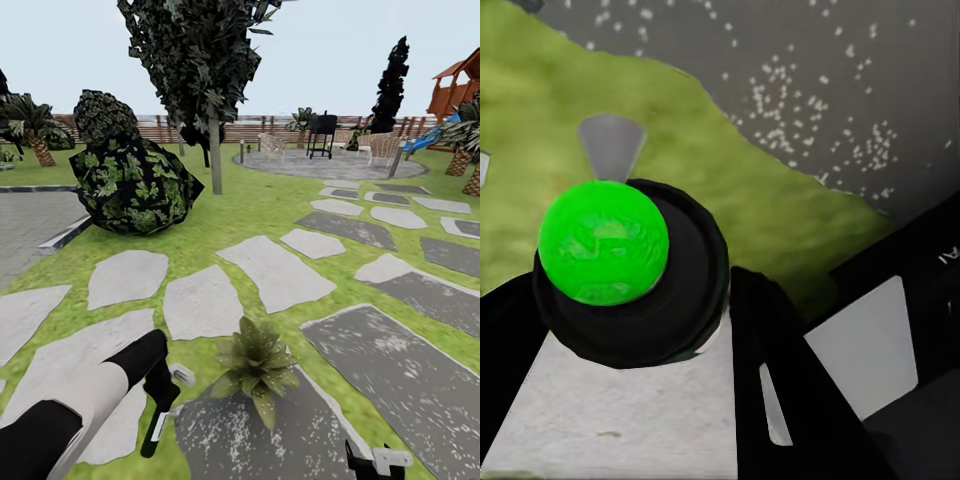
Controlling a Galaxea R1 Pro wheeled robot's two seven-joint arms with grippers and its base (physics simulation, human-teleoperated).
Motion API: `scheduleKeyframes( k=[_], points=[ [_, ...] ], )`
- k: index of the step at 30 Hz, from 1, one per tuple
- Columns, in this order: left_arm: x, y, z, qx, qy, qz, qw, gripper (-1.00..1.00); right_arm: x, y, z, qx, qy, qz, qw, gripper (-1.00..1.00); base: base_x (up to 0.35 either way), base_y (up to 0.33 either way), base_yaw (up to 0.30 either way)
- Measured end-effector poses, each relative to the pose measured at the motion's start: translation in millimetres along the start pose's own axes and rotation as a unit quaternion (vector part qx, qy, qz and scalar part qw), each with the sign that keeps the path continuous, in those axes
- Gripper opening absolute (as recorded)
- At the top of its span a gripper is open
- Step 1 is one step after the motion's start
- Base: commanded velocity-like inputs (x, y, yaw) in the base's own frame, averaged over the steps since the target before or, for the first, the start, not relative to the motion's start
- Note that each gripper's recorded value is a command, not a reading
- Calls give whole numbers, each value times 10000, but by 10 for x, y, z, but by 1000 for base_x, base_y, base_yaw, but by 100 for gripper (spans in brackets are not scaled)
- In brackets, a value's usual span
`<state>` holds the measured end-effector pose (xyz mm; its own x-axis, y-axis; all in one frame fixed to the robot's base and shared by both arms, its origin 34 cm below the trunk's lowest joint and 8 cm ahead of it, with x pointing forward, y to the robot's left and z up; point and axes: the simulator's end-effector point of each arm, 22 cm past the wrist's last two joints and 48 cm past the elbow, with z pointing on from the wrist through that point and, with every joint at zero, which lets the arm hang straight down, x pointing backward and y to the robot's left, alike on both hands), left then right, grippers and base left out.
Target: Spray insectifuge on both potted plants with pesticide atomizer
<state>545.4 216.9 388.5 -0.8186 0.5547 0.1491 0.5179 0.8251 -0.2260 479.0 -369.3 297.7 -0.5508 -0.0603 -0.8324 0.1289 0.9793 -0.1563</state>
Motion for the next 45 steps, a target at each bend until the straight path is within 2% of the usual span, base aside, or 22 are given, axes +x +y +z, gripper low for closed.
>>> scheduleKeyframes(
  k=[10,17,20,31,45],
  points=[
    [4,-81,54,71,23,22,10000,-100,3,-1,-2,0,2,-2,10000,100,0,5,-282],
    [309,-9,250,112,314,-134,9994,-100,6,0,-3,-1,7,-1,10000,100,0,81,-78],
    [409,94,263,79,363,-216,9991,-100,4,0,-1,-1,5,-1,10000,100,0,7,-2],
    [378,91,248,84,312,-210,9993,-100,5,0,-2,0,6,0,10000,100,0,22,0],
    [321,56,242,118,229,-186,9995,-100,10,0,-4,-1,12,-2,10000,100,0,285,-49]
  ],
)
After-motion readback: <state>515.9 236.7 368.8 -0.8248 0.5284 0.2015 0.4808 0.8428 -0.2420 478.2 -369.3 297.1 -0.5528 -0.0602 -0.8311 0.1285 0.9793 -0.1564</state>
